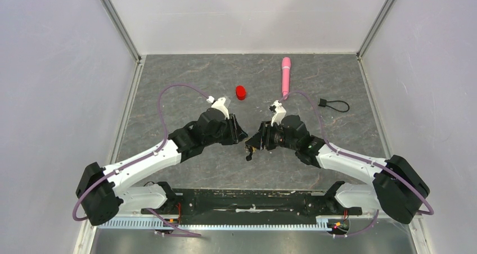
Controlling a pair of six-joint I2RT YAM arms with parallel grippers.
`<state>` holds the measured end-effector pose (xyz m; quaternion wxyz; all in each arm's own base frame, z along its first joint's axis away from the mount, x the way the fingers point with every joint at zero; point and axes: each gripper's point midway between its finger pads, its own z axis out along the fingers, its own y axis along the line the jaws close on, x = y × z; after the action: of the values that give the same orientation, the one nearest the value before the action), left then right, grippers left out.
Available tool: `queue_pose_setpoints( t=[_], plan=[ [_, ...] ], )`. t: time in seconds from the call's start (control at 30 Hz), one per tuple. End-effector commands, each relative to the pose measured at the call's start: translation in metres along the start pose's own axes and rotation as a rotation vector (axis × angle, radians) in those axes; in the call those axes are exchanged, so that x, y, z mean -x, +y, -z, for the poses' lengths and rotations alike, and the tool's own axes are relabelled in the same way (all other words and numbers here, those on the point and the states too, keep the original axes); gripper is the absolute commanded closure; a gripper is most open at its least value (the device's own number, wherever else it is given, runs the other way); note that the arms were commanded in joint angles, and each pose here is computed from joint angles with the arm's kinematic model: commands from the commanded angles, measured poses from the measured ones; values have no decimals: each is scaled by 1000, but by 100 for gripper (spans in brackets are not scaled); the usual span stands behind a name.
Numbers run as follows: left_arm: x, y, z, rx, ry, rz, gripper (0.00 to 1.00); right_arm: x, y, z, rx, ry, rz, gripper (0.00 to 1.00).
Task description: Unlock with the key
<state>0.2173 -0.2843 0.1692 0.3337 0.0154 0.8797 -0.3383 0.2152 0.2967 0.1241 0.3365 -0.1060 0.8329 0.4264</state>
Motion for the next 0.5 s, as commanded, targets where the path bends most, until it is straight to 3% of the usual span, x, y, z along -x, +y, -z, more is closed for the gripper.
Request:
queue_pose_setpoints(
  t=[0.0, 0.47],
  plan=[
    [5, -8, 3, -39, -41, 32, 60, 39, 20, 4, 18, -115, 6, 100],
    [-21, -5, -9, -40, 8, 43, 59, 44, 17, 6, -5, -142, -15, 100]
  ],
)
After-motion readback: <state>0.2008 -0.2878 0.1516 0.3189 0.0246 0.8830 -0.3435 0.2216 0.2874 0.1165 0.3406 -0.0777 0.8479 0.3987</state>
